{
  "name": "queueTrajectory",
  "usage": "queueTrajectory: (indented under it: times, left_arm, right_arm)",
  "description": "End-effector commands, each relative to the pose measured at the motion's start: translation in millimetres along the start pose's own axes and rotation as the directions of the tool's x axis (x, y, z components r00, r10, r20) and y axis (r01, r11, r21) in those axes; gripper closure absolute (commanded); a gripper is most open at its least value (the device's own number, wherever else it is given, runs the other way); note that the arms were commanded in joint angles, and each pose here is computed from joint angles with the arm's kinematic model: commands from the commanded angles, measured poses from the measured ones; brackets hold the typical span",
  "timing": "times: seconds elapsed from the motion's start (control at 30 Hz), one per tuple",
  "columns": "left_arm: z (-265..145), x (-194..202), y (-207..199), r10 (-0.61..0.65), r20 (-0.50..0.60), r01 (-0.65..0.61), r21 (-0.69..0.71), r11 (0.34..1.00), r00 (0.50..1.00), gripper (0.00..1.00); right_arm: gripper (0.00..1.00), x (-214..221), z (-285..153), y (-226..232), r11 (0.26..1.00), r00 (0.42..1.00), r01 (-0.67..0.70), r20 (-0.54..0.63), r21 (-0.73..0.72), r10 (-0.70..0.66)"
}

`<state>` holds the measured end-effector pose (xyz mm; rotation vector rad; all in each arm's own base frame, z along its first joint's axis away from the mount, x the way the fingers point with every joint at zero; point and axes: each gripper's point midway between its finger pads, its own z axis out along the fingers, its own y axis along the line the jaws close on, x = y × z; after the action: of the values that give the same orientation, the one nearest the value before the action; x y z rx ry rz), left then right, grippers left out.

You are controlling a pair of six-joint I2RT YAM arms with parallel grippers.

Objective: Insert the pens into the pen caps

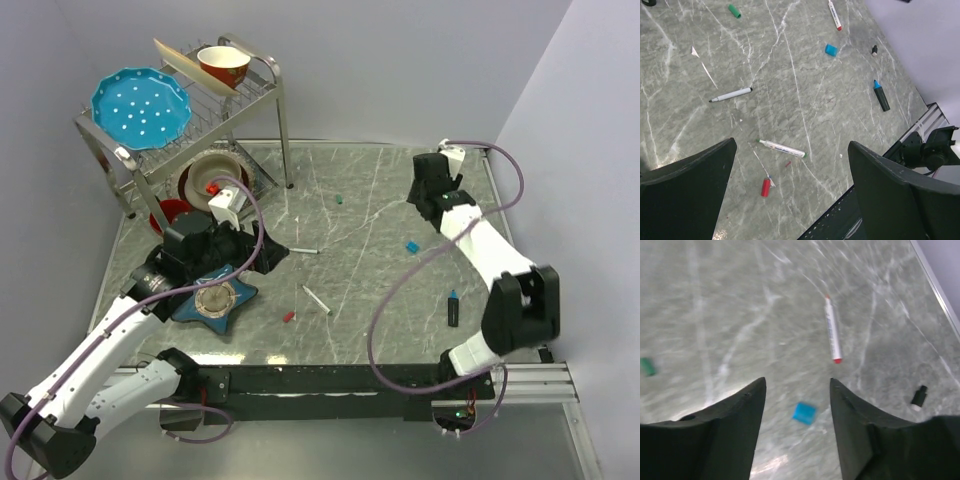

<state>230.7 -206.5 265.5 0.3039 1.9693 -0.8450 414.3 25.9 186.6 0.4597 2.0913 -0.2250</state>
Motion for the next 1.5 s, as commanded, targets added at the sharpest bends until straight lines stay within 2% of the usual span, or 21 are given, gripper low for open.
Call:
queueTrajectory:
  times: [0.0, 0.13, 0.2, 0.4, 0.63, 0.87, 1.17, 1.47]
  left_arm:
    - [-8, -13, -8, 0.023, 0.057, -0.025, 0.031, 0.999, 0.998, 0.0]
    - [-10, -15, -9, 0.025, 0.071, -0.028, 0.033, 0.999, 0.997, 0.01]
    - [-10, -15, -8, 0.028, 0.067, -0.03, 0.03, 0.999, 0.997, 0.01]
    - [-10, -15, -8, 0.026, 0.07, -0.028, 0.026, 0.999, 0.997, 0.01]
    - [-10, -14, -5, 0.029, 0.067, -0.03, 0.011, 0.999, 0.997, 0.01]
    - [-7, -12, -3, 0.028, 0.055, -0.028, 0.005, 1.0, 0.998, 0.01]
    - [-5, -11, 0, 0.029, 0.05, -0.028, -0.011, 1.0, 0.998, 0.01]
    - [-6, -13, 1, 0.031, 0.058, -0.03, -0.019, 0.999, 0.998, 0.01]
  right_arm:
    - [0.44, 8, 41, -8, 0.997, 0.992, 0.067, -0.108, 0.031, -0.064]
    - [0.51, 33, 79, -23, 0.988, 0.969, 0.128, -0.222, 0.087, -0.106]
    - [0.51, 49, 94, -22, 0.986, 0.95, 0.155, -0.284, 0.061, -0.132]
    - [0.53, 65, 122, -31, 0.987, 0.928, 0.159, -0.347, 0.033, -0.138]
    - [0.53, 81, 129, -38, 0.986, 0.902, 0.166, -0.402, -0.018, -0.16]
    - [0.53, 87, 140, -52, 0.992, 0.889, 0.125, -0.44, -0.027, -0.124]
    - [0.57, 96, 148, -59, 0.988, 0.867, 0.153, -0.478, -0.01, -0.139]
    - [0.68, 105, 147, -53, 0.988, 0.84, 0.137, -0.52, -0.068, -0.152]
